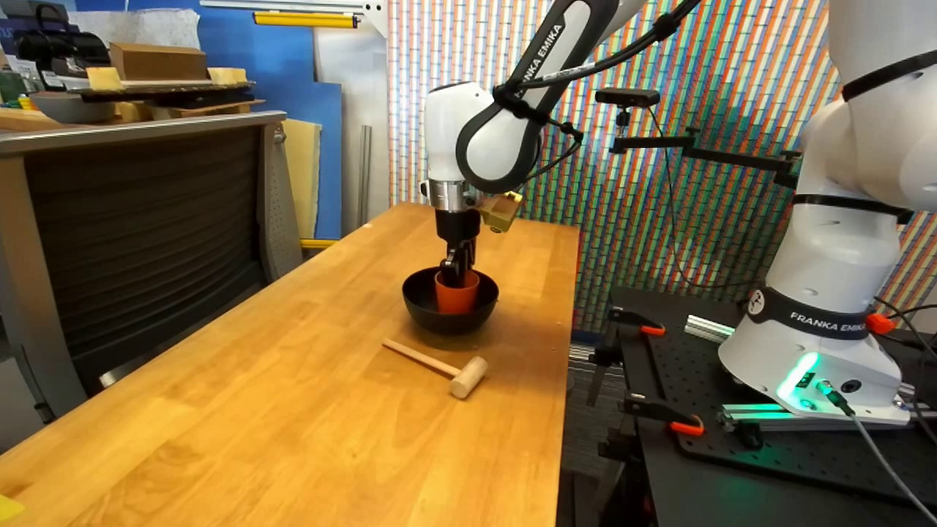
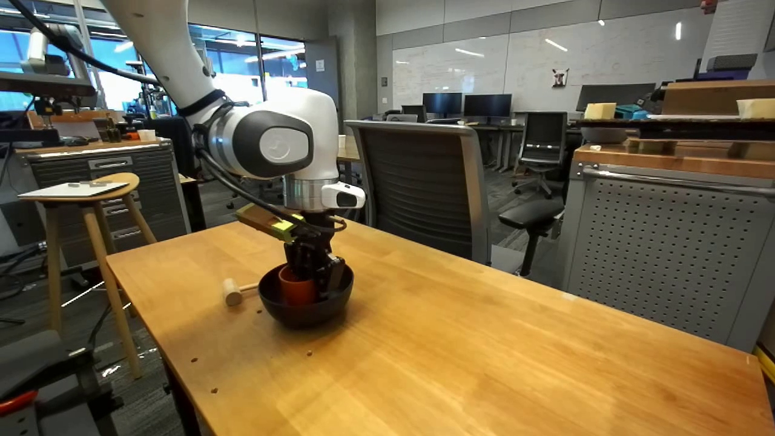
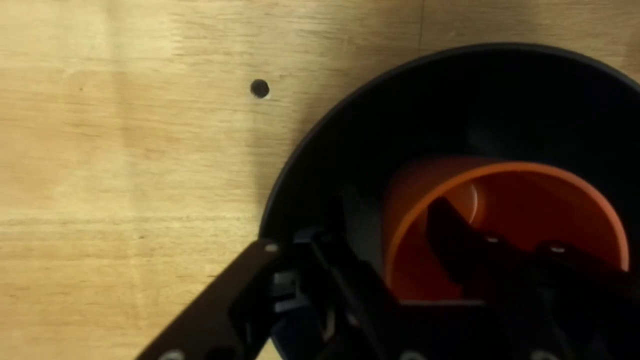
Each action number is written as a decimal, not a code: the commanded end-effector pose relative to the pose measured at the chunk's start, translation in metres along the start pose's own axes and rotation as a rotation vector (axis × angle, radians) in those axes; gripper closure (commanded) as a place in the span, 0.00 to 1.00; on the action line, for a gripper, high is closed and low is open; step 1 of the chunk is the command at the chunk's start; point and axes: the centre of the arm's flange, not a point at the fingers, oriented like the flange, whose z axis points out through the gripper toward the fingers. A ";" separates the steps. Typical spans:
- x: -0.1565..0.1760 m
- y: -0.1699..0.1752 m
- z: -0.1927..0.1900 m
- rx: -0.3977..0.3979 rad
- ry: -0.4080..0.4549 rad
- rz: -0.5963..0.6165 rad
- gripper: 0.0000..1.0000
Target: Put the orange cup inside the black bowl
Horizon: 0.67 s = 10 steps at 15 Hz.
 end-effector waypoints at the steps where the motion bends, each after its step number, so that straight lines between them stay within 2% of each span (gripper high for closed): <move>1: -0.003 -0.008 -0.049 -0.051 0.047 -0.080 0.20; 2: -0.002 -0.012 -0.066 -0.083 0.071 -0.105 0.11; 4: -0.001 -0.023 -0.104 -0.130 0.115 -0.159 0.00; 6: -0.002 -0.036 -0.145 -0.141 0.135 -0.207 0.00; 8: -0.009 -0.044 -0.174 -0.105 0.088 -0.209 0.00; 10: -0.023 -0.049 -0.192 -0.034 -0.009 -0.189 0.00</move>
